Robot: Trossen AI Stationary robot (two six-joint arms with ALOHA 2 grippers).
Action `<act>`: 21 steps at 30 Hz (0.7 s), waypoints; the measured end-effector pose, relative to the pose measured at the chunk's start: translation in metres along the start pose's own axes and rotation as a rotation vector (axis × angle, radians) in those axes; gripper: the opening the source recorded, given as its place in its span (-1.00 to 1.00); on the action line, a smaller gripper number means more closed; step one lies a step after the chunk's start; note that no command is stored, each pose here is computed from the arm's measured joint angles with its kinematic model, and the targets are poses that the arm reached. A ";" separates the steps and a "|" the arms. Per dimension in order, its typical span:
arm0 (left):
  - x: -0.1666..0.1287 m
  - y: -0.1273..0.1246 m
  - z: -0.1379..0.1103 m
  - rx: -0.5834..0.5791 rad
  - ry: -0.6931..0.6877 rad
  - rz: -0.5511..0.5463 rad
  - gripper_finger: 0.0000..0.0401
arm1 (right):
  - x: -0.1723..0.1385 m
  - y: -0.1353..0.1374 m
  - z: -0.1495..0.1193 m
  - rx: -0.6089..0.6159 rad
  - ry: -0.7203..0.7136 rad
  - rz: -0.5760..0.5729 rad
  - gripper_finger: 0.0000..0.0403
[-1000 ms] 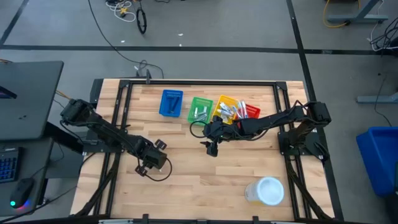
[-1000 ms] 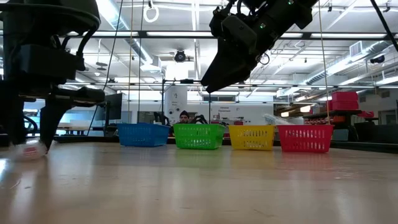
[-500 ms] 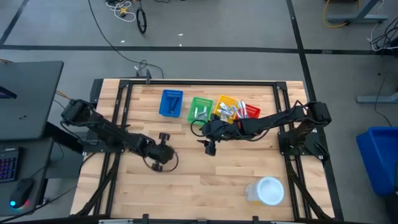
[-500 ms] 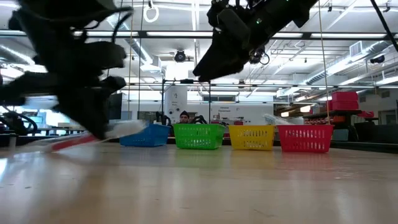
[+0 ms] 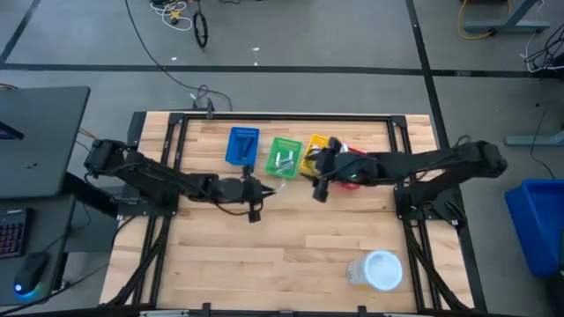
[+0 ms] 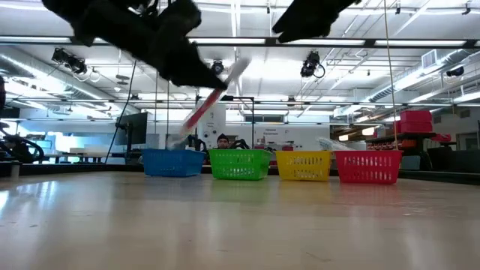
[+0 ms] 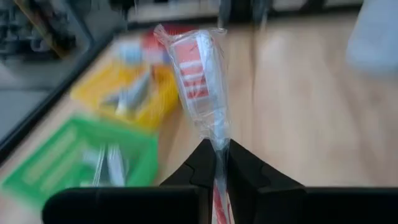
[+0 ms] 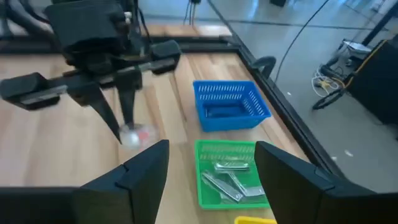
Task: Pick & Place Travel size toiletries
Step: Put the red toothbrush into the red bin
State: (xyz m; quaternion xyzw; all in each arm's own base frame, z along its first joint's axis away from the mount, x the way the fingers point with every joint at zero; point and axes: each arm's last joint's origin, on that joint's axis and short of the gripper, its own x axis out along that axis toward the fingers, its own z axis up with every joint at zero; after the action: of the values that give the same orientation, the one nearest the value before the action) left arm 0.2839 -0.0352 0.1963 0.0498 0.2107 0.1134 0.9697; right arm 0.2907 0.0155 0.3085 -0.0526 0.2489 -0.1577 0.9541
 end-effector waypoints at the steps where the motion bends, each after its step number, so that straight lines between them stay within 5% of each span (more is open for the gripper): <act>1: 0.002 0.004 0.006 -0.017 -0.051 -0.008 -0.86 | -0.006 -0.002 -0.001 0.019 -0.009 0.011 0.23; 5: 0.006 0.020 0.022 -0.074 -0.208 -0.094 -0.87 | 0.003 0.002 -0.026 0.083 -0.039 0.120 0.18; 12: 0.009 0.033 0.024 -0.116 -0.235 -0.082 -0.85 | 0.031 0.002 -0.069 0.139 -0.225 0.157 0.13; 21: 0.008 0.035 0.028 -0.127 -0.278 0.003 -0.85 | 0.055 0.001 -0.075 0.247 -0.318 0.343 0.30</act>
State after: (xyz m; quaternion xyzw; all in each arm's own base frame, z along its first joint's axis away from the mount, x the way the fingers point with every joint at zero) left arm 0.2960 -0.0006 0.2233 0.0037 0.0666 0.1199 0.9905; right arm 0.2996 -0.0034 0.2180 0.0833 0.0801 -0.0127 0.9932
